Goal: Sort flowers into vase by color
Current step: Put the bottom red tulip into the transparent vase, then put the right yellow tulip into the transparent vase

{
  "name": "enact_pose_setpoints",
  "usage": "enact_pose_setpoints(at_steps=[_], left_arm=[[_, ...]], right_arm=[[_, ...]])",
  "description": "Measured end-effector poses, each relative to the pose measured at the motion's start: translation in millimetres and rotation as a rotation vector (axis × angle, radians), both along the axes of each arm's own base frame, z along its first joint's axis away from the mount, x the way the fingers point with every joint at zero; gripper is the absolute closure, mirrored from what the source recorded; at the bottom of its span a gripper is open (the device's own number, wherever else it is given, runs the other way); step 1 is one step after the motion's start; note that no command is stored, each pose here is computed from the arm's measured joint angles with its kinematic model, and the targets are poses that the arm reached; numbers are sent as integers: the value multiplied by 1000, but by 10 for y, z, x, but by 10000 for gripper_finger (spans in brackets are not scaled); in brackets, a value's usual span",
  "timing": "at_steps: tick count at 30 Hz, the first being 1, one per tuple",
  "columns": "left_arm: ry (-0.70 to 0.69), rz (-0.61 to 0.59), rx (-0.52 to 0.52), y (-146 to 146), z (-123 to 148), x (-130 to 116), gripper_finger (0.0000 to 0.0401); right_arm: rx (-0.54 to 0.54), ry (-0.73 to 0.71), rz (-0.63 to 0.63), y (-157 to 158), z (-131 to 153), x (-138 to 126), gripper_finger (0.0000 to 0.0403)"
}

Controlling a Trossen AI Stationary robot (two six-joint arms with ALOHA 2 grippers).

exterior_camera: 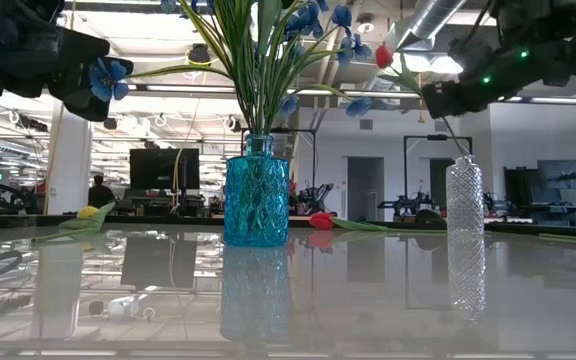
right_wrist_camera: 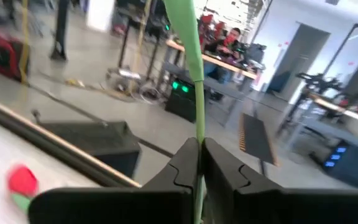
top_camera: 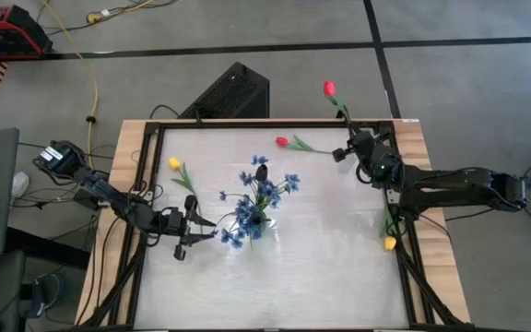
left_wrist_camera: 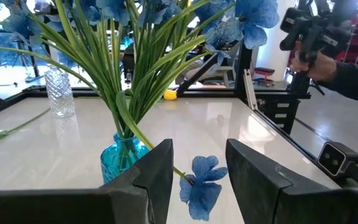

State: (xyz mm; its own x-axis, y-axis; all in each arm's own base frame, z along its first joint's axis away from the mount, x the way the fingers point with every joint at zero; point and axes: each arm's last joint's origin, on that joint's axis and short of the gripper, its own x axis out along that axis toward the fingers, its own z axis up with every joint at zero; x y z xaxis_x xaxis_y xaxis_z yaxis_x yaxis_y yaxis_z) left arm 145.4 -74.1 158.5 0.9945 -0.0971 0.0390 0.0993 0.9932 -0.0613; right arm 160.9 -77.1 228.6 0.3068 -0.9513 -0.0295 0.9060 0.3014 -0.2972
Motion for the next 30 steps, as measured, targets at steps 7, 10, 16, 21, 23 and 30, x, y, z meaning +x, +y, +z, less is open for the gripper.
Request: enact_pose_setpoints(at_steps=[7, 10, 16, 21, 23, 30], left_arm=[[-2, 1, 19, -1, 0, 0, 264], [-3, 2, 31, 0, 0, 0, 264], [-4, 2, 42, 0, 0, 0, 264], [-4, 2, 42, 0, 0, 0, 264], [-5, 2, 42, 0, 1, 0, 264], [-6, 2, 38, 0, 2, 0, 264]], right_arm=[[-18, 137, 37, 164, -40, 39, 342], [-25, 140, -8, 219, -37, 38, 341], [-46, 220, -60, 342, -45, 41, 340], [-49, 237, -15, 430, 19, 79, 339], [-38, 247, -5, 448, 44, 90, 339], [122, 286, 69, 448, 133, 65, 339]])
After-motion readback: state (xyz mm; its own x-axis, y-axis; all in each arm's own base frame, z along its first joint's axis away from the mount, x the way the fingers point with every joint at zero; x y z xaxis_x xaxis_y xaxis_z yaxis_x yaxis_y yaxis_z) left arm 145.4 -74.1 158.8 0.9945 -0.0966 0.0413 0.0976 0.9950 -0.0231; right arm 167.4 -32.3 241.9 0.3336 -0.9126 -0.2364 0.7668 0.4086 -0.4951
